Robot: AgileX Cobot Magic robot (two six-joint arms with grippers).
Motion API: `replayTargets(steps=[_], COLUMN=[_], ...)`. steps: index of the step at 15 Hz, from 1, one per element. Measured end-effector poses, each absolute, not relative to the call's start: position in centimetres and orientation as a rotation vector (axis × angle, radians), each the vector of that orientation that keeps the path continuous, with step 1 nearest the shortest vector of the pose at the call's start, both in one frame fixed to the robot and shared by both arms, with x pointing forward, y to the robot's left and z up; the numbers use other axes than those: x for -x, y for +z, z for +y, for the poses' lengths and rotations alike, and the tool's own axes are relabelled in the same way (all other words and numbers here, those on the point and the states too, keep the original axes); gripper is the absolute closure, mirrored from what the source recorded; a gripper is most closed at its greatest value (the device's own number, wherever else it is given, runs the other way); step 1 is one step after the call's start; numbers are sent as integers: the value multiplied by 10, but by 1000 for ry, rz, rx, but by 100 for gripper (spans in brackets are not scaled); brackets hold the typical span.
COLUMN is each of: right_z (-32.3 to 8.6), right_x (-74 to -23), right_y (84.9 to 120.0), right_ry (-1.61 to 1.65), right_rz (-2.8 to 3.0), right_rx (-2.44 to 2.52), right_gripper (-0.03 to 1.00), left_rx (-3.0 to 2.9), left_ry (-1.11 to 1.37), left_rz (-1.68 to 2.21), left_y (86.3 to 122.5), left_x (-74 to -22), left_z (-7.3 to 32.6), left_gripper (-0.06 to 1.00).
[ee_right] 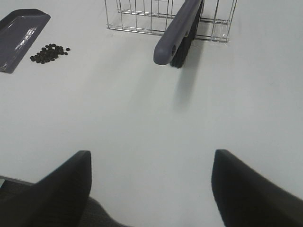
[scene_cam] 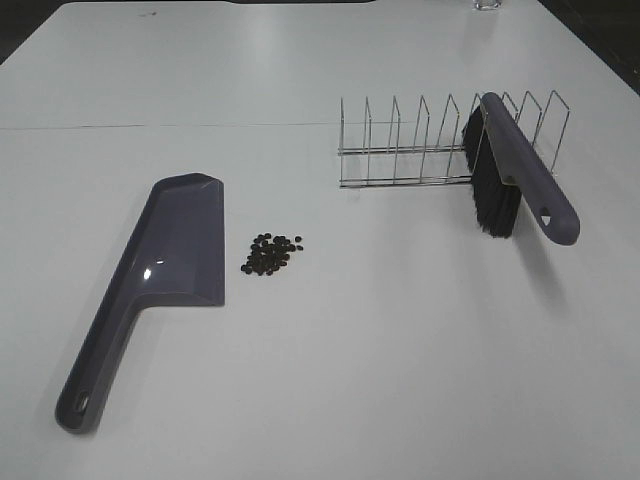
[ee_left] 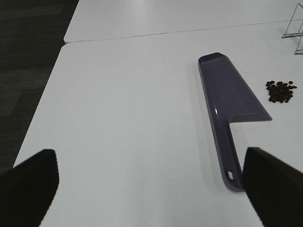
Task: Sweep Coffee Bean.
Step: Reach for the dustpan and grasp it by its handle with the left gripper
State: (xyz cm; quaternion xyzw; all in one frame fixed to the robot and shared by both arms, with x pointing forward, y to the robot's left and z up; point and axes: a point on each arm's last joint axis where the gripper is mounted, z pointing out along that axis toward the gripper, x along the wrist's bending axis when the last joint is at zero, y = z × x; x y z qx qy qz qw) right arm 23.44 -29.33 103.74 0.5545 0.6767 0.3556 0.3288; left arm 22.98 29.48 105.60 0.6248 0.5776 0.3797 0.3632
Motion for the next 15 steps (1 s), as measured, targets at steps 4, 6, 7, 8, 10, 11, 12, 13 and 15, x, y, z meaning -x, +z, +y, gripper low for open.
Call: replayTargets(steps=[4, 6, 7, 8, 10, 11, 12, 13, 15], right_z=[-293, -293, -293, -293, -293, -293, -293, -293, -293], right_x=[-234, -234, -234, -234, -234, -234, -234, -234, -234], right_y=[1037, 1037, 1037, 1037, 1037, 1037, 1037, 1037, 1037], right_ry=[931, 931, 931, 931, 931, 931, 931, 931, 931], right_rz=[1771, 1771, 1771, 1771, 1771, 1771, 1771, 1771, 1771], right_rx=[-1451, -1451, -1451, -1451, -1451, -1451, -1451, -1451, -1451], right_gripper=[34, 34, 34, 34, 34, 34, 34, 34, 34], left_rx=[-1609, -1609, -1609, -1609, -1609, -1611, -1611, -1611, -1611], left_ry=[979, 980, 980, 980, 980, 981, 981, 981, 981], left_rz=[1487, 1488, 1488, 1488, 1488, 1486, 1486, 1486, 1486], left_y=[1056, 1056, 1056, 1056, 1056, 1056, 1056, 1056, 1056], left_x=[-230, -230, -230, -230, -230, -230, -230, -230, -230], left_z=[295, 295, 295, 295, 295, 295, 295, 295, 295], left_gripper=[-5, -5, -5, -5, -5, -5, -5, -5, -5])
